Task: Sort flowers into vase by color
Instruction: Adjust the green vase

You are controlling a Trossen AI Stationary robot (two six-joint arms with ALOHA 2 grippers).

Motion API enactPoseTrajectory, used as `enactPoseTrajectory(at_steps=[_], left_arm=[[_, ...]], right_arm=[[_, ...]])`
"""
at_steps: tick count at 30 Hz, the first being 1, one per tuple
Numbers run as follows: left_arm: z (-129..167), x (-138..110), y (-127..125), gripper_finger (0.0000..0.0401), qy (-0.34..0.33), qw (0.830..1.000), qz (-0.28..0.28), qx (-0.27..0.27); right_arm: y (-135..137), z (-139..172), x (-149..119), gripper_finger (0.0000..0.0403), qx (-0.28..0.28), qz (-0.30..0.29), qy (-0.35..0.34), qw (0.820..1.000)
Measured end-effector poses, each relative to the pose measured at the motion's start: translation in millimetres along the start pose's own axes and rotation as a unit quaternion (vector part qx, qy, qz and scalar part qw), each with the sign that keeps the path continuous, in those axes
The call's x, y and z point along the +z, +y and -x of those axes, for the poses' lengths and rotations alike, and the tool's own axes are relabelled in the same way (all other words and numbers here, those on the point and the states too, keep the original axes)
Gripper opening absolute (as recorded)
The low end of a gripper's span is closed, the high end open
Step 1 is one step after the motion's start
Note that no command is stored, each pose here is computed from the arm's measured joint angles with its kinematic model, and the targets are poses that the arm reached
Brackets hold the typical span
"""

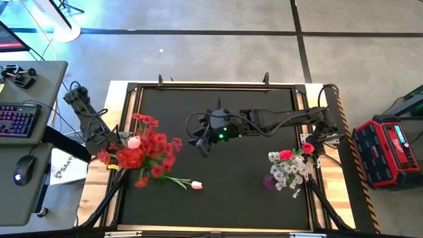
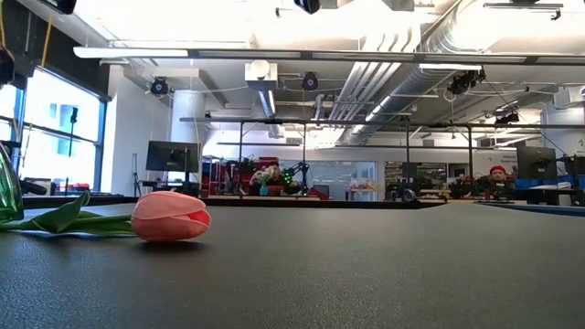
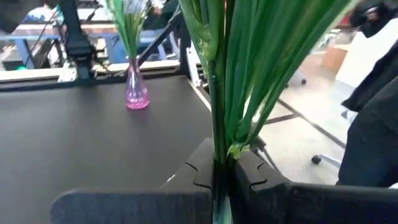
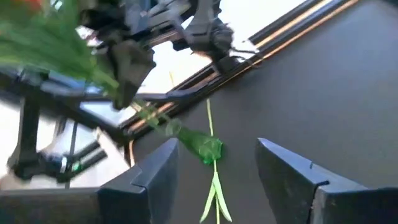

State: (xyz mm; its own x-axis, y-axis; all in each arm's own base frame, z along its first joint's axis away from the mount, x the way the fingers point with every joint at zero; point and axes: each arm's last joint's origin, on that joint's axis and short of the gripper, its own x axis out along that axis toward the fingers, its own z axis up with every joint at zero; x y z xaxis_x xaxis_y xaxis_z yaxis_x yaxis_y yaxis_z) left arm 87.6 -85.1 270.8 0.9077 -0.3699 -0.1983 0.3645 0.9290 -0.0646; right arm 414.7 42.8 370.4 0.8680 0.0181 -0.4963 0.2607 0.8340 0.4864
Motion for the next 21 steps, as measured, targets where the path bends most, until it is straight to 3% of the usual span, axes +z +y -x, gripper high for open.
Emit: enactPoseTrajectory(at_steps=[10,21], left_arm=[[11,-3,0,0.0,-0.001,0.999,-0.047,-0.027],[13,-27,6,0.0,-0.059,0.998,0.004,-0.027]], right_arm=[[-1,0,2,0.0194,-0.039,-0.101,-0.041,0.993],[12,3,-8,0.0194,-0.061,-0.144,-0.072,0.985]])
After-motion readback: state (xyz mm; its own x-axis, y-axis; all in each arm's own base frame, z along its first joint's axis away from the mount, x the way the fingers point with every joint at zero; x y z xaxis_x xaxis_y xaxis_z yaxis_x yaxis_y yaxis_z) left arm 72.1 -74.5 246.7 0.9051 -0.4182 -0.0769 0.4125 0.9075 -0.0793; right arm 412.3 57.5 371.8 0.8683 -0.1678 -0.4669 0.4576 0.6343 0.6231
